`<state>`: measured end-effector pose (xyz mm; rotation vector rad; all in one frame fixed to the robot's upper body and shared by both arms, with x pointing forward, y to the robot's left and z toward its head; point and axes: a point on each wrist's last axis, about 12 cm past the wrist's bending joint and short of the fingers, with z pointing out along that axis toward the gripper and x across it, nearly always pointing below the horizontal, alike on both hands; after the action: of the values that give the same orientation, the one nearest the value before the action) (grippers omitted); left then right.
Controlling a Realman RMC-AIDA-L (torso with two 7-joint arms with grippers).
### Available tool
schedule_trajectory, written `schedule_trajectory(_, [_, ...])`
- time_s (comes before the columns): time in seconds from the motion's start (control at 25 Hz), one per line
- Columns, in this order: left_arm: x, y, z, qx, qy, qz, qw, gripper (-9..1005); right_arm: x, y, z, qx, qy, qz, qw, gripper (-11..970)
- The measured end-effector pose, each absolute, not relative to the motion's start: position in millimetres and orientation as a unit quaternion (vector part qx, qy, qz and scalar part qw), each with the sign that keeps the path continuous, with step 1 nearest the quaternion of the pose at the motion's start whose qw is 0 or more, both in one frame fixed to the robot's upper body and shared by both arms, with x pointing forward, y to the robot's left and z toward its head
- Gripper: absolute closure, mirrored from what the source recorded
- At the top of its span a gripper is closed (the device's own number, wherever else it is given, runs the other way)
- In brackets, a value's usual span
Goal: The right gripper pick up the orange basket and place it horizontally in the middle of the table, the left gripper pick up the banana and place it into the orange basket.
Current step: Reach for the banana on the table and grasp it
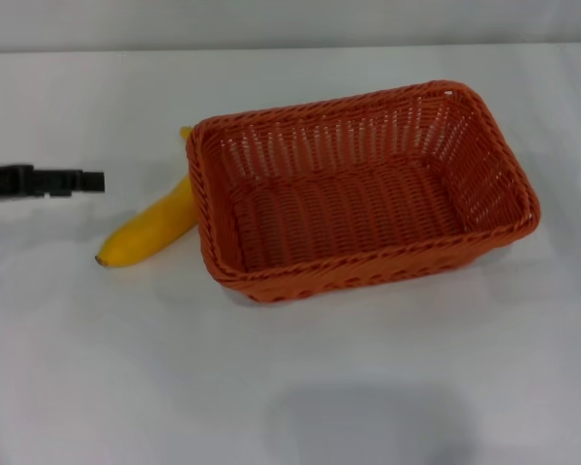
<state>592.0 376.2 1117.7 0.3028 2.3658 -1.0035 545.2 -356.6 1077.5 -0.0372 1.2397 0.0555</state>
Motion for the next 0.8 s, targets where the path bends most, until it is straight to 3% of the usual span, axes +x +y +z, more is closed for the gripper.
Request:
schedule_trajectory(0.4, [634.1,353.2,1161.3,0.174,0.913,-0.294,0.223,139,543.4,-358.8,1076.9,-0.011,0.581,0.025,0.814,239])
schedule_trajectory(0.8, [647.3,310.5,1183.9,0.246,0.923,-0.24,0.172,140,544.5,-359.0,1077.4,-0.009,0.581,0.026,0.814,238])
